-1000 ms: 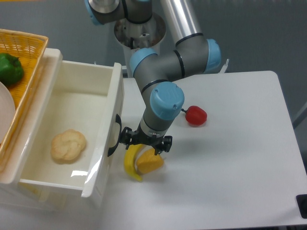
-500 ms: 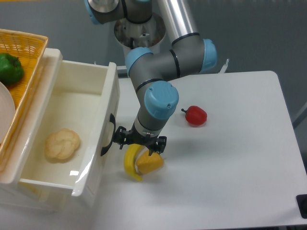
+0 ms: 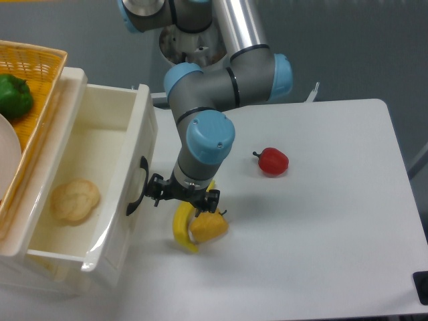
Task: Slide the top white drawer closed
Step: 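Push the drawer front with the gripper into the cabinet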
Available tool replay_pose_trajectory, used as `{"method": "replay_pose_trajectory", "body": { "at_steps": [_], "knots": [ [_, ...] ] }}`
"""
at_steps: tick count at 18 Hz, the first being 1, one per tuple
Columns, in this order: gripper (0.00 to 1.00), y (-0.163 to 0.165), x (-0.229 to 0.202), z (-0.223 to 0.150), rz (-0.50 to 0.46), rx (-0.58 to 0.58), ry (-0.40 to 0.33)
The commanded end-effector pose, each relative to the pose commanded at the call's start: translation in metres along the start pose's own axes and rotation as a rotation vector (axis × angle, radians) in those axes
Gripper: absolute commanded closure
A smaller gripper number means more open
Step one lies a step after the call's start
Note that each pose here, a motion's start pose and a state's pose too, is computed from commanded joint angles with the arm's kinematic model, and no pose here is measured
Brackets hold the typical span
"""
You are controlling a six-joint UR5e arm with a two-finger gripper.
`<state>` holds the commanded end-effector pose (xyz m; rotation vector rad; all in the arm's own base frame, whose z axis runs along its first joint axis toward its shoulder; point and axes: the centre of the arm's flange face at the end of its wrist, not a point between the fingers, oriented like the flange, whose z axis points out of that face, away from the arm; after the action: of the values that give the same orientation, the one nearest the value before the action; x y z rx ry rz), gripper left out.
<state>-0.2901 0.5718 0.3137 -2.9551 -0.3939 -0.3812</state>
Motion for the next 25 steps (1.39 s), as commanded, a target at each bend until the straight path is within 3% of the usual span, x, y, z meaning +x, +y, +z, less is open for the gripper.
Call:
{"method": "replay_pose_trajectory", "body": {
  "at_steps": [25],
  "knots": [
    [0.0,-0.013,0.069,0.012,0.126,-0.018,-0.015]
  ]
}}
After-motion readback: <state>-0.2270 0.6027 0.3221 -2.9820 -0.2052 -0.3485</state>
